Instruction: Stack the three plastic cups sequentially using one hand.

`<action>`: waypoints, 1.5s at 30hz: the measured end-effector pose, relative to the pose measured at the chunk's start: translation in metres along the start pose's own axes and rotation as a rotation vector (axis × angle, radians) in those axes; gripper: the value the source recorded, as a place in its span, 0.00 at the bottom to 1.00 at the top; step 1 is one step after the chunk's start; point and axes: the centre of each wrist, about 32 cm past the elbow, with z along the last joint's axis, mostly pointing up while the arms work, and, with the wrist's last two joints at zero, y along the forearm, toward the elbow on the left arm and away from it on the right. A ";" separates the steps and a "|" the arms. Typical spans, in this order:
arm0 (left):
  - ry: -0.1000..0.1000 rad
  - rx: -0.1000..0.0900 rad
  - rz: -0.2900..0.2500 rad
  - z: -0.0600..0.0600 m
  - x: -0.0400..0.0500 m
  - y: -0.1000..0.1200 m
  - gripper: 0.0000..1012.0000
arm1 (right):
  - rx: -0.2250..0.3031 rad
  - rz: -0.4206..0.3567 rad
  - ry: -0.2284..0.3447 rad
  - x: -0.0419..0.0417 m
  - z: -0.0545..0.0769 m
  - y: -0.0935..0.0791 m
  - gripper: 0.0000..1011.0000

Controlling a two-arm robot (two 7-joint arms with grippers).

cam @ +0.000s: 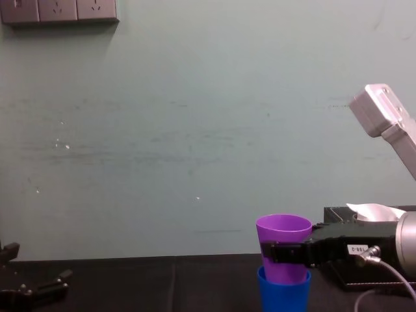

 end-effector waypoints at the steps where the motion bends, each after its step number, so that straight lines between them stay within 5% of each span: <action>1: 0.000 0.000 0.000 0.000 0.0000 0.000 1.00 | 0.000 0.000 -0.001 -0.0001 -0.001 0.000 0.72; 12: 0.000 0.000 0.000 0.000 0.0000 0.000 1.00 | 0.000 0.000 -0.001 -0.0001 0.000 0.000 0.72; 23: 0.000 0.000 0.000 0.000 0.0000 0.000 1.00 | 0.000 0.000 -0.001 0.0001 0.000 0.000 0.99; 45: 0.000 0.000 0.000 0.000 0.0000 0.000 1.00 | 0.009 -0.002 -0.010 0.0004 0.001 -0.004 0.99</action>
